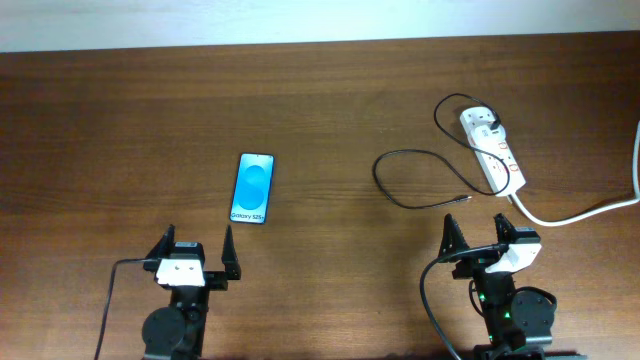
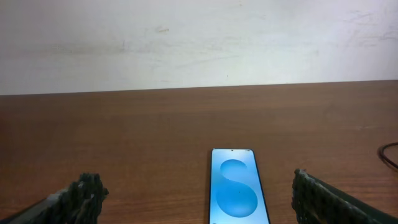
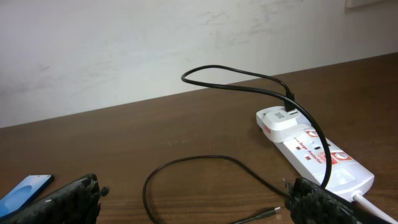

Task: Plug charger to phone and switch on socket

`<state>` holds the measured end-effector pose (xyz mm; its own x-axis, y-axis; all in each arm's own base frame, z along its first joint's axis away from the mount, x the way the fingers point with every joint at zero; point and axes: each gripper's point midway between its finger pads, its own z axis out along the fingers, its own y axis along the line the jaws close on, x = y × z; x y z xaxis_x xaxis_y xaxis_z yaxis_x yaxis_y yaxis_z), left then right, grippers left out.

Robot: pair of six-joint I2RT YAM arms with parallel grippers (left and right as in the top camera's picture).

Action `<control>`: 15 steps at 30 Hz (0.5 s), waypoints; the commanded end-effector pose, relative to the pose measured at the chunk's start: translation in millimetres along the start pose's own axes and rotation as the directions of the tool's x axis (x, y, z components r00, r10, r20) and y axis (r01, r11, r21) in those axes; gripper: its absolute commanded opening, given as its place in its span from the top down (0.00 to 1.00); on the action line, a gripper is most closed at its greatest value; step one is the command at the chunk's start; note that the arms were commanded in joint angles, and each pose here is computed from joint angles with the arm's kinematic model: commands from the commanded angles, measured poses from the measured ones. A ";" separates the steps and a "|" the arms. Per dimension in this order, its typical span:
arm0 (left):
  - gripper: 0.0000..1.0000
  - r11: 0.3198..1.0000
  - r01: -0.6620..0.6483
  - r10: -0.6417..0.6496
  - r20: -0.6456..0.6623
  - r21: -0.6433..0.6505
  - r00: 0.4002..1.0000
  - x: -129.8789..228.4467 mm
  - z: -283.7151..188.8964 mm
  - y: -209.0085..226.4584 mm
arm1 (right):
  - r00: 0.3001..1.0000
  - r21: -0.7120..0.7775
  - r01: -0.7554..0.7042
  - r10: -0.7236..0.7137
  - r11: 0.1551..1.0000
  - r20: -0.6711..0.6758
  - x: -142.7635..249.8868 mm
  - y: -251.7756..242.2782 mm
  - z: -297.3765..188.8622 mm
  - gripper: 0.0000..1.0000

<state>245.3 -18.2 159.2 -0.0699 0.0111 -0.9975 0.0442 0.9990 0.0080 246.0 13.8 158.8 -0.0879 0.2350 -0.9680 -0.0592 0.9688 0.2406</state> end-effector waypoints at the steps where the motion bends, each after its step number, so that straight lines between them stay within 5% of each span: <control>1: 0.01 1.000 -0.016 0.016 -0.003 0.022 1.000 1.6 -0.2 -4.0 | 1.000 0.000 -0.003 0.003 1.000 -0.003 2.3 0.3 -0.1 0.02; 15: 0.01 0.997 -0.016 0.017 -0.015 0.072 1.000 2.1 -1.5 -12.6 | 1.000 0.000 -0.003 0.003 1.000 -0.004 2.4 0.3 -0.1 0.02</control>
<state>245.0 -22.1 158.1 -0.0741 0.0117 -0.9972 0.0666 0.9978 0.0068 246.0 13.7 158.8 -0.0879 0.2361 -0.9677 -0.0588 0.9686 0.2417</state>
